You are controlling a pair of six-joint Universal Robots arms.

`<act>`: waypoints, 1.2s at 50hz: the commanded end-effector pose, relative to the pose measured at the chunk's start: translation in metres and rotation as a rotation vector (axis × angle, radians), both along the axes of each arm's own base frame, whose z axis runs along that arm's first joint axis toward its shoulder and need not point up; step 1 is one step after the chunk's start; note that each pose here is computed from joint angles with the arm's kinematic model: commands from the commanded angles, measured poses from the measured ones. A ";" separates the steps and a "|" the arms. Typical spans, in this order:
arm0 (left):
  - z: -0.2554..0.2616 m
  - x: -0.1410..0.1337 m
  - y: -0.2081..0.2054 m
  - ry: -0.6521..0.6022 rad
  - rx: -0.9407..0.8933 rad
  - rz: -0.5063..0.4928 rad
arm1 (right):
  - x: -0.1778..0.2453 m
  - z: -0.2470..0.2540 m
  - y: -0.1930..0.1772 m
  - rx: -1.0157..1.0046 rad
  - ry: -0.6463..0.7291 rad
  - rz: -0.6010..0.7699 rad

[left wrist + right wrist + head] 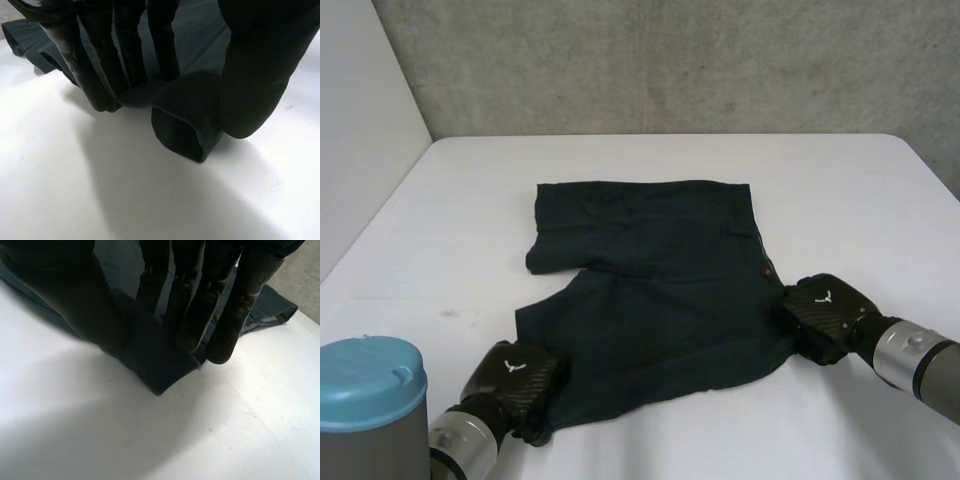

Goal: Fold the shorts.

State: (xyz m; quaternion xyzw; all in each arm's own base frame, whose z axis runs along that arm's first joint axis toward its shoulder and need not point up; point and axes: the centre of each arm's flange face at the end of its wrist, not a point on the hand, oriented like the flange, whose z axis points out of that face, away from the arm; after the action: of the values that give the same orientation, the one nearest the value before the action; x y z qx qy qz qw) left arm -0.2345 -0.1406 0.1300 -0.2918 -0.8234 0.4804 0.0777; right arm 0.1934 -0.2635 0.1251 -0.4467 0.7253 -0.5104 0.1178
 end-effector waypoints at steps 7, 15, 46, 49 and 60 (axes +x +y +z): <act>0.007 -0.007 -0.007 -0.034 -0.090 -0.042 | -0.003 0.024 -0.001 0.010 -0.032 -0.068; 0.055 -0.001 0.017 -0.081 -0.153 -0.110 | -0.006 0.075 0.028 0.104 0.046 -0.026; 0.078 -0.066 -0.162 0.002 -0.282 -0.027 | 0.037 0.083 -0.065 -0.027 0.150 -0.079; 0.062 -0.073 -0.191 -0.026 -0.312 0.047 | 0.050 0.071 -0.083 -0.106 0.127 -0.100; 0.010 -0.099 -0.239 -0.191 -0.459 0.076 | 0.091 0.024 -0.127 -0.404 0.065 -0.116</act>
State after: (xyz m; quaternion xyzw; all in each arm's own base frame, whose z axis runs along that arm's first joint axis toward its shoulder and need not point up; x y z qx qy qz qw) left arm -0.3181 -0.3668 0.1645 -0.2830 -0.7338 0.6157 -0.0490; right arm 0.2663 -0.3727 0.1731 -0.4408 0.6822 -0.5834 -0.0020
